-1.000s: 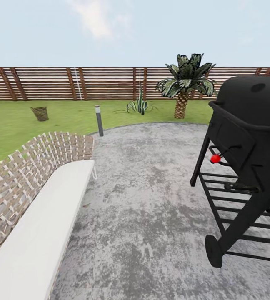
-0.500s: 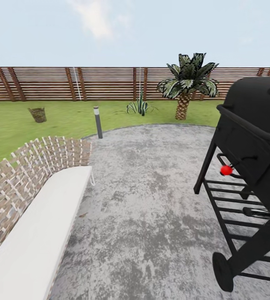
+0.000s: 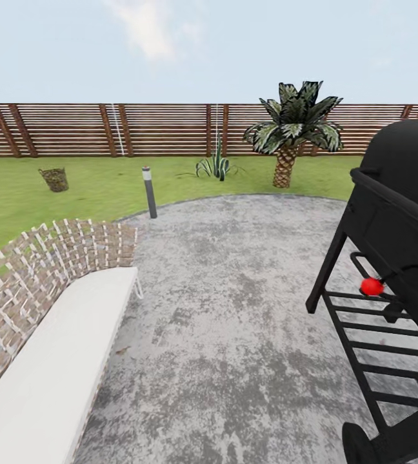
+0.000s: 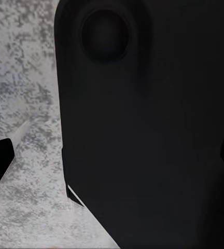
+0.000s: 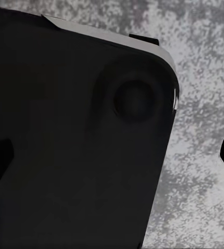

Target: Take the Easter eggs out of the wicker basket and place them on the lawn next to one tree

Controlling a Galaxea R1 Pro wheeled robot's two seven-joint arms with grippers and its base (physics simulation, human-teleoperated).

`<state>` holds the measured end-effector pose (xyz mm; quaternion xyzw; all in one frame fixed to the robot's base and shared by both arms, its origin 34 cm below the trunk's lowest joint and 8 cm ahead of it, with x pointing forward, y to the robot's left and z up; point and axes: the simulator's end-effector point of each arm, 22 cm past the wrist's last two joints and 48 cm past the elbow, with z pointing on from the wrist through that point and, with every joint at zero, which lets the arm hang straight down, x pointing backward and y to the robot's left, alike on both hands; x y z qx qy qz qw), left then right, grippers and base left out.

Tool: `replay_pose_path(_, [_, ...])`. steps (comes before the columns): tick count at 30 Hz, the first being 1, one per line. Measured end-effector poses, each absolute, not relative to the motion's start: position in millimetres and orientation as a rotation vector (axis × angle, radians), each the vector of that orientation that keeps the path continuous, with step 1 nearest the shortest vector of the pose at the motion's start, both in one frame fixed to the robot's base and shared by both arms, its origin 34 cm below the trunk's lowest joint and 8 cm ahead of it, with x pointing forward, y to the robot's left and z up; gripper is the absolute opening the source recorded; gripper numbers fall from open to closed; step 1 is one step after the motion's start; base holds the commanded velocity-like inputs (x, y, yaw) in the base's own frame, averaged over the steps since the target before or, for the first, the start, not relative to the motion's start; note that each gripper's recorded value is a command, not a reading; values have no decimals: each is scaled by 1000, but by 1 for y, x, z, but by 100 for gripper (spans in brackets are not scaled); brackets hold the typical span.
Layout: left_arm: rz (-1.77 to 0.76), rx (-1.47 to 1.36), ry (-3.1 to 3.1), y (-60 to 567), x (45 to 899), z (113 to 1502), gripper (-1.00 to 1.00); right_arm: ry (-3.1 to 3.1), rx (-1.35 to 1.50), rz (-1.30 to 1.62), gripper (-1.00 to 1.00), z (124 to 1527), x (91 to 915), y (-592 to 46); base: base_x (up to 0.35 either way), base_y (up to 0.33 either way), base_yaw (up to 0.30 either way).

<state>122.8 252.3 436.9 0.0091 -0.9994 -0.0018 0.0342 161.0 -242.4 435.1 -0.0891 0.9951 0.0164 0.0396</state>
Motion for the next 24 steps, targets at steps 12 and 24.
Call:
replay_pose_path(12, [-5, 28, -3073, 252, 123, 437, 100, 3055, -271, 52, 100, 435, 160, -241, 339, 0, 0])
replay_pose_path(24, [-5, 28, -3073, 252, 123, 437, 100, 3054, -271, 52, 100, 435, 160, -241, 339, 0, 0])
